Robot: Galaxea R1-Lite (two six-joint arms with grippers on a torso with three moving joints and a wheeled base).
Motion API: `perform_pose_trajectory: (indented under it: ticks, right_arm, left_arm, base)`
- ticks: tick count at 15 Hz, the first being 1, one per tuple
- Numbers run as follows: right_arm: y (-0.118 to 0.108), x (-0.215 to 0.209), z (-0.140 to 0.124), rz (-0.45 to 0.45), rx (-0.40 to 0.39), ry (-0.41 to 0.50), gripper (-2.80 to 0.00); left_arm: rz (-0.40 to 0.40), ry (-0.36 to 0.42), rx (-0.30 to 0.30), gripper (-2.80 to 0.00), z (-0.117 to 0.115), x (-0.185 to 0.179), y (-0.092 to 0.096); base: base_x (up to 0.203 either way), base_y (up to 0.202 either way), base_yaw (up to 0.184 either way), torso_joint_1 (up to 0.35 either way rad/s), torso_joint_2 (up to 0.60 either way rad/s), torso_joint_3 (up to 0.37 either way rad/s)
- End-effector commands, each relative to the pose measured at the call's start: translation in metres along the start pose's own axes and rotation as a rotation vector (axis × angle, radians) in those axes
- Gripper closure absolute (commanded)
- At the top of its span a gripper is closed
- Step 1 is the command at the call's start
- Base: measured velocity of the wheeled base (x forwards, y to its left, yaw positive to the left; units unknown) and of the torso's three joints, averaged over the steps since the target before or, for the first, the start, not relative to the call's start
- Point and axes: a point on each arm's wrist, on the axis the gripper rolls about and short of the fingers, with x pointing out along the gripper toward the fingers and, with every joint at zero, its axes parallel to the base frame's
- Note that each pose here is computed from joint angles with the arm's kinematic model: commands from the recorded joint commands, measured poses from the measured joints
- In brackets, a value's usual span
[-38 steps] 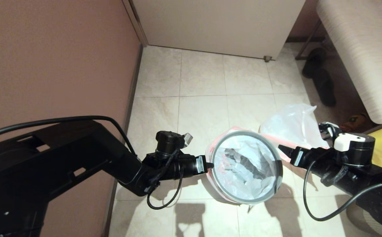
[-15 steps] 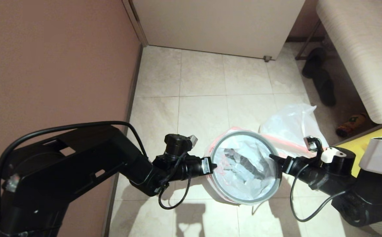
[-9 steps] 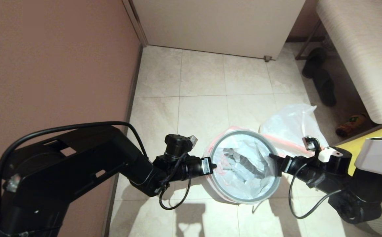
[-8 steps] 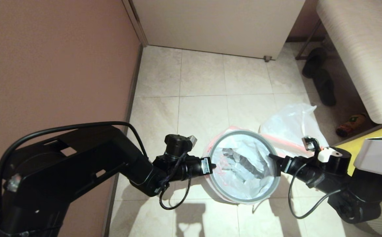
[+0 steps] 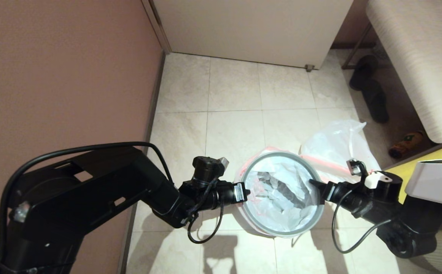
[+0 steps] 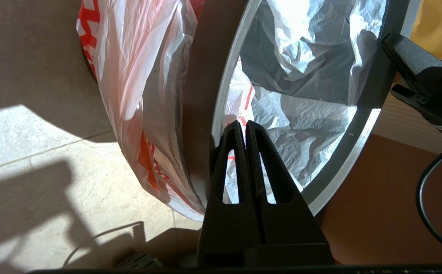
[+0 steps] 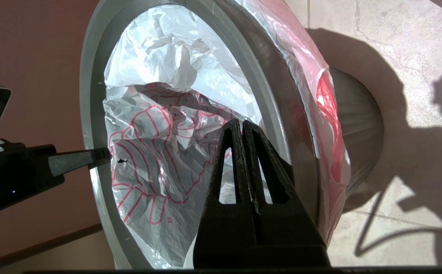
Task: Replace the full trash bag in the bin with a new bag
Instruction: Place the trash can ring on the trash can
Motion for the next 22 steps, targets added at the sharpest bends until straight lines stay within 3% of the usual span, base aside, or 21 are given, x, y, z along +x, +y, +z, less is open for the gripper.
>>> perform_pose_trajectory:
  ticks: [1, 11, 15, 18, 22]
  right_arm:
    - [-0.002, 0.002, -0.002, 0.003, -0.002, 0.001, 0.00]
    - [-0.008, 0.010, -0.009, 0.000, -0.036, 0.011, 0.00]
    - [0.024, -0.021, 0.010, 0.025, -0.050, -0.019, 0.00]
    - [0.065, -0.058, 0.033, 0.081, -0.093, -0.079, 0.00]
    - [0.110, -0.104, 0.058, 0.058, -0.159, -0.130, 0.00]
  left_arm:
    - [-0.001, -0.001, -0.002, 0.00, -0.001, 0.001, -0.001]
    - [-0.006, -0.005, 0.003, 0.00, 0.000, -0.001, -0.005]
    - [-0.023, -0.065, 0.012, 0.00, 0.016, -0.021, -0.023]
    - [-0.053, -0.101, 0.042, 0.00, 0.020, -0.049, -0.051]
    - [-0.002, -0.237, 0.076, 0.00, 0.031, -0.086, -0.082]
  base:
    - [0.000, 0.000, 0.000, 0.000, 0.00, 0.000]
    - [0.000, 0.000, 0.000, 0.000, 0.00, 0.000]
    - [0.000, 0.000, 0.000, 0.000, 0.00, 0.000]
    - [0.000, 0.000, 0.000, 0.000, 0.00, 0.000]
    - [0.000, 0.000, 0.000, 0.000, 0.00, 0.000]
